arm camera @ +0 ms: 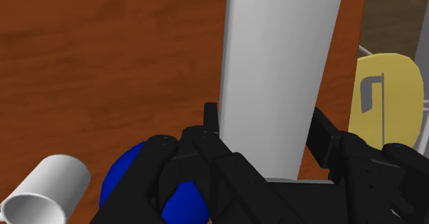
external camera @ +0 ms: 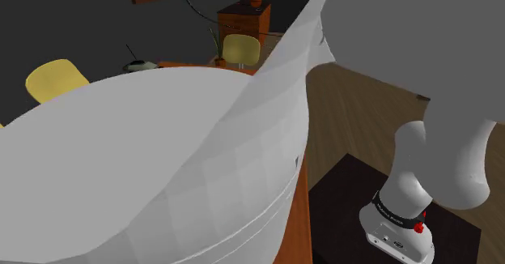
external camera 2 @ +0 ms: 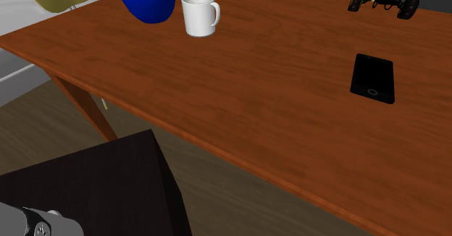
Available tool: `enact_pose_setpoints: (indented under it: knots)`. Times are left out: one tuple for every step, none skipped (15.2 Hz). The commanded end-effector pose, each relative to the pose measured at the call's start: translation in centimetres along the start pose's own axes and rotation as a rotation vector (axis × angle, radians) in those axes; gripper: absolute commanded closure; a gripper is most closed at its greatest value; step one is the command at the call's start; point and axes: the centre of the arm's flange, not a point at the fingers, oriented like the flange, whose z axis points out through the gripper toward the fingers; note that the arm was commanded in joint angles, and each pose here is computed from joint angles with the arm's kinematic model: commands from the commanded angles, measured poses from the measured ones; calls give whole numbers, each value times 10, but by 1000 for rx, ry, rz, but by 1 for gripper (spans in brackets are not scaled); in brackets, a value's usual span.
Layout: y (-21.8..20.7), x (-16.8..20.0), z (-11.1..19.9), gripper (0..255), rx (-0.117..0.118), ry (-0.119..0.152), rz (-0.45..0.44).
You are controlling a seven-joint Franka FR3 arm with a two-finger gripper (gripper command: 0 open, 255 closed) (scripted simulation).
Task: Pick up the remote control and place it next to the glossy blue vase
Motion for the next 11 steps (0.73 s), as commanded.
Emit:
enact_pose_setpoints:
  knots:
    - [1,-1,10,255,1,1,0]
    - [1,-1,15,255,1,1,0]
    - [1,-1,20,255,1,1,0]
    - [1,-1,26,255,1,1,0]
    - [1,-1,31,255,1,1,0]
    - [1,-1,36,255,1,1,0]
    - [1,-1,42,255,1,1,0]
    - [1,-1,47,255,1,1,0]
    - [1,-1,52,255,1,1,0]
    - [1,-1,57,255,1,1,0]
    - [2,-1,63,255,1,1,0]
